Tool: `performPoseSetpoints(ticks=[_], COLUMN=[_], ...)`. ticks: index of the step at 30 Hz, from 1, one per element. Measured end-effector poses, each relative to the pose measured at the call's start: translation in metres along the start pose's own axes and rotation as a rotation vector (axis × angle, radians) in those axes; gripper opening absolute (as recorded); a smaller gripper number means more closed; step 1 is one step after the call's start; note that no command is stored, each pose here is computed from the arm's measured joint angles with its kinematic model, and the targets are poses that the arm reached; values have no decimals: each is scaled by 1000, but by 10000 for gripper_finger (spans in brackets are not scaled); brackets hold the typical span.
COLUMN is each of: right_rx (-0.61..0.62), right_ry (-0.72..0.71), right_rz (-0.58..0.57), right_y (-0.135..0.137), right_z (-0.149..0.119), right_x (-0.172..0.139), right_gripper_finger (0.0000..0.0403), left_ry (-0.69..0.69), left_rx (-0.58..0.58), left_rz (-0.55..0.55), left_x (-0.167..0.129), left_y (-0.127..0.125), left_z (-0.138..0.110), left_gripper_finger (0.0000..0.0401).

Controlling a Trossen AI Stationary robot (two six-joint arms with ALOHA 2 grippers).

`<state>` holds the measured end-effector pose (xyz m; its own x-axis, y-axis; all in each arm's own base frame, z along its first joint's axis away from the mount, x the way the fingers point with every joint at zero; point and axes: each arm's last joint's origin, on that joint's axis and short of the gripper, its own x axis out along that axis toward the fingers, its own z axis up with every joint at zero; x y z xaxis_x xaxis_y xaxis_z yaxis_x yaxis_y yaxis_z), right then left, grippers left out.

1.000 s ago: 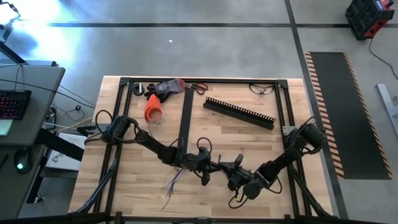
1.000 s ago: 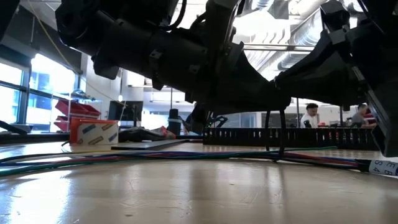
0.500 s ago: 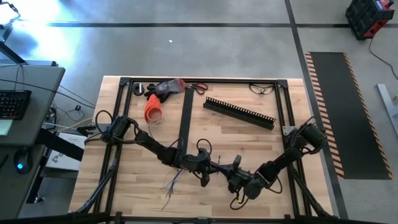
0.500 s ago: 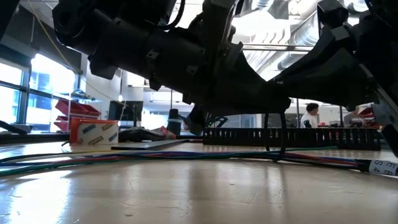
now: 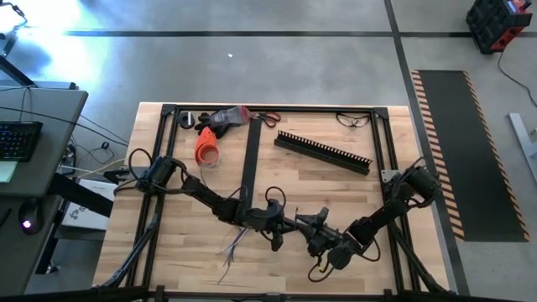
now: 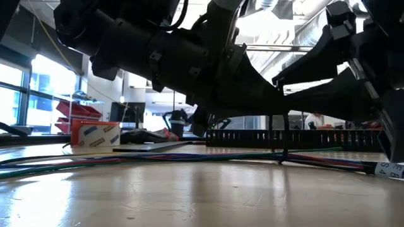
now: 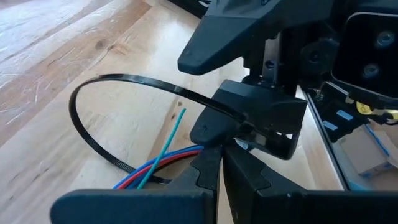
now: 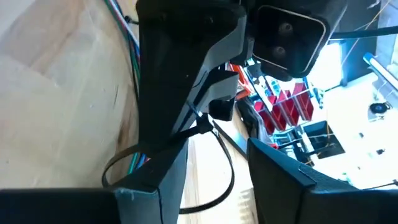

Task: Ziptie cables
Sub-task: Wrap the black zip tie on the cables

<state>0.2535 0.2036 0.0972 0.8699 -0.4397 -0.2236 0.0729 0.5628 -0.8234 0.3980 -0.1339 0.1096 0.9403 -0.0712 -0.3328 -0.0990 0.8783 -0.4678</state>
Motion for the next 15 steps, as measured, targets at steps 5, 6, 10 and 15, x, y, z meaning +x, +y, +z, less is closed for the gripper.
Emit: performPoseSetpoints(ticks=[5,6,10,15], right_rx=[-17,-14,-39,-68], right_ry=[30,36,61,86], right_rz=[-17,-25,-44,-56], right_y=[0,-1,-4,-8], right_z=[-4,-4,-7,-9], right_x=[2,3,10,18], right_gripper_finger=[146,142,129,112], left_ry=[0,-2,-3,0], left_rx=[-7,-8,-8,-6], left_rz=[5,3,0,-1], left_x=[0,0,0,0], left_y=[1,0,0,-1], left_z=[0,0,1,1], left_gripper_finger=[0,0,0,0])
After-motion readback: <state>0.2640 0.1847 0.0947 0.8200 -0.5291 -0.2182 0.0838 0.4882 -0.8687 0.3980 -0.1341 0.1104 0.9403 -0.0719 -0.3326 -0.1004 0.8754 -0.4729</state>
